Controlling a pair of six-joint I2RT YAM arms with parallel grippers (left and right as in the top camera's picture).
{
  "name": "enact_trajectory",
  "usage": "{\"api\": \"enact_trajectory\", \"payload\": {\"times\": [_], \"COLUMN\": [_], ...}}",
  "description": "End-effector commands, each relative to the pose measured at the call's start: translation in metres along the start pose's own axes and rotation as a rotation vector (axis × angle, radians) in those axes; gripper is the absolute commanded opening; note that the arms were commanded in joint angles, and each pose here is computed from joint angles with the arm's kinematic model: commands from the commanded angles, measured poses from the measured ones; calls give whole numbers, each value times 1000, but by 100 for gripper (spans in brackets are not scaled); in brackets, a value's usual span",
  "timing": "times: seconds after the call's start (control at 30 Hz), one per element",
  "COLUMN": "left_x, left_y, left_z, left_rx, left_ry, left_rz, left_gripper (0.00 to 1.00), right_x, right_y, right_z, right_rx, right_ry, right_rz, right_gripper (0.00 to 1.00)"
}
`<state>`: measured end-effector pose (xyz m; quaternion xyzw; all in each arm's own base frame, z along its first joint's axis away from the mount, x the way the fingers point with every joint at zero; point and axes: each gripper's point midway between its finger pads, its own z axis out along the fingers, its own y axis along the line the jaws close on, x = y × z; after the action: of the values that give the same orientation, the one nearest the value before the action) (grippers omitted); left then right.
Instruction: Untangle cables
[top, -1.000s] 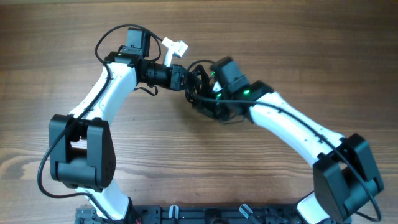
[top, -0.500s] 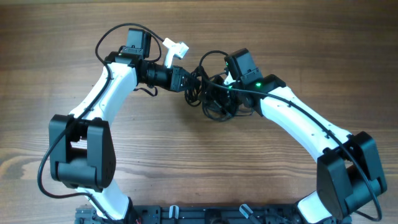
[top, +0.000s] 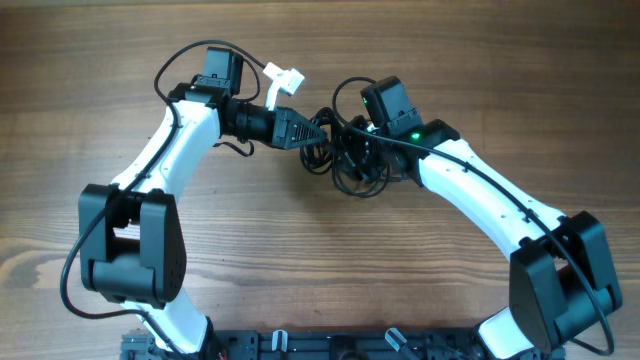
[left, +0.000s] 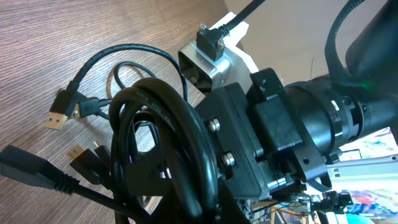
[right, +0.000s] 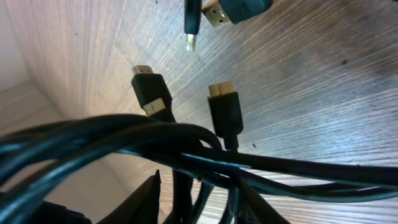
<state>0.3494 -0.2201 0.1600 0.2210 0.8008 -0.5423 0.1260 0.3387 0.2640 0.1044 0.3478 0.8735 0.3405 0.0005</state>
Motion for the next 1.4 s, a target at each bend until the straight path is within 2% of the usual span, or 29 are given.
{"api": "enact_trajectory", "payload": {"times": [0.0, 0.6, 0.8, 0.9, 1.1, 1.2, 1.33, 1.37], "left_x": [2, 7, 6, 6, 6, 6, 6, 6], "left_y": [-11, -21, -21, -21, -21, -21, -21, -21], "left_z": [1, 15, 15, 15, 15, 15, 15, 15], "left_rx": [63, 84, 83, 83, 83, 83, 83, 83], "left_ry": [-4, 32, 30, 29, 29, 29, 29, 29], "left_rz": [60, 76, 77, 79, 79, 78, 78, 78], "left_gripper": [4, 4, 4, 4, 4, 4, 4, 4], "right_x": [-3, 24, 30, 37, 35, 29, 18, 16], "right_y": [3, 11, 11, 12, 11, 10, 7, 5], "right_z": [2, 8, 8, 7, 7, 8, 9, 9], "right_rx": [-11, -30, -29, -34, -32, -27, -12, -6], "right_ry": [-16, 60, 90, 131, 117, 83, 18, 6], "right_rz": [80, 55, 56, 54, 2, -3, -20, -18], "right_gripper": [41, 40, 37, 37, 39, 34, 22, 16]}}
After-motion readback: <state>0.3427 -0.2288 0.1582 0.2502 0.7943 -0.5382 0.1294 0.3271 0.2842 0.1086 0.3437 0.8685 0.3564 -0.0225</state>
